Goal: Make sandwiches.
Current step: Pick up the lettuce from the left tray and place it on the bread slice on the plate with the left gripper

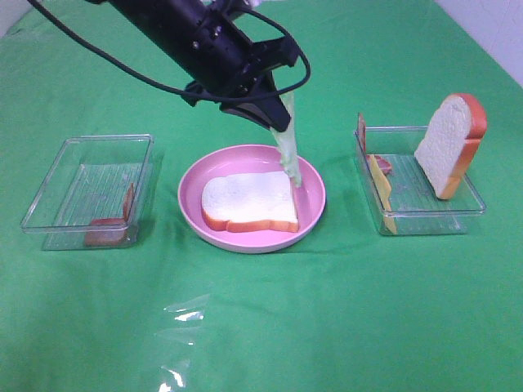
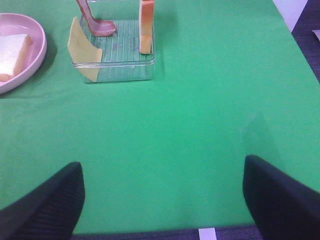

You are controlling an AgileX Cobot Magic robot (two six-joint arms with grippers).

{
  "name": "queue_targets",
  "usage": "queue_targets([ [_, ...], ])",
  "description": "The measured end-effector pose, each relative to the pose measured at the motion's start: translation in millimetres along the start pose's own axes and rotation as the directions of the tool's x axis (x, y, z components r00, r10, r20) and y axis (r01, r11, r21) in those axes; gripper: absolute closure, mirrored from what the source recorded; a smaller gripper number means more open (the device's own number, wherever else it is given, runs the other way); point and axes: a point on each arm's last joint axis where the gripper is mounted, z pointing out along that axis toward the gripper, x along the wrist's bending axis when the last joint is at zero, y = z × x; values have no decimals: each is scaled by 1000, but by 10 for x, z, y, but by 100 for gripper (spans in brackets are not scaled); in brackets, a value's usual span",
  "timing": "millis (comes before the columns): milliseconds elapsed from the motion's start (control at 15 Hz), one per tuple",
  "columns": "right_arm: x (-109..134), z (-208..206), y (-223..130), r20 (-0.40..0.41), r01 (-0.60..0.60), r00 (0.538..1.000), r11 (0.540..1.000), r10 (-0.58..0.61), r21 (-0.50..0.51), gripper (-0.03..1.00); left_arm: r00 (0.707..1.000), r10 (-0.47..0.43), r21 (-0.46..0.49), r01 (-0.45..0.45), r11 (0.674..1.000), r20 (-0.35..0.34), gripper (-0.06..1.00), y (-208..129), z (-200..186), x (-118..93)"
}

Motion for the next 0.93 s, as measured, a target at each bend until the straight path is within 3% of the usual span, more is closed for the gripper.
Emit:
queue_targets([
  [200, 0, 0, 0, 0, 0, 1000, 1000, 0, 0, 13, 998, -23, 33, 21, 999, 52, 94, -59, 323, 100],
  [400, 0, 0, 0, 0, 0, 1000, 1000, 0, 0, 13, 999, -37, 57, 35, 998, 39, 94, -105, 488, 229],
  [667, 0, 0, 0, 0, 0, 1000, 1000, 0, 0, 13, 999, 11, 79, -7, 997, -50, 94, -128, 499, 324],
  [933, 0, 0, 0, 0, 0, 1000, 1000, 0, 0, 13, 983, 0, 94, 18, 995, -182, 94, -141, 482, 443],
])
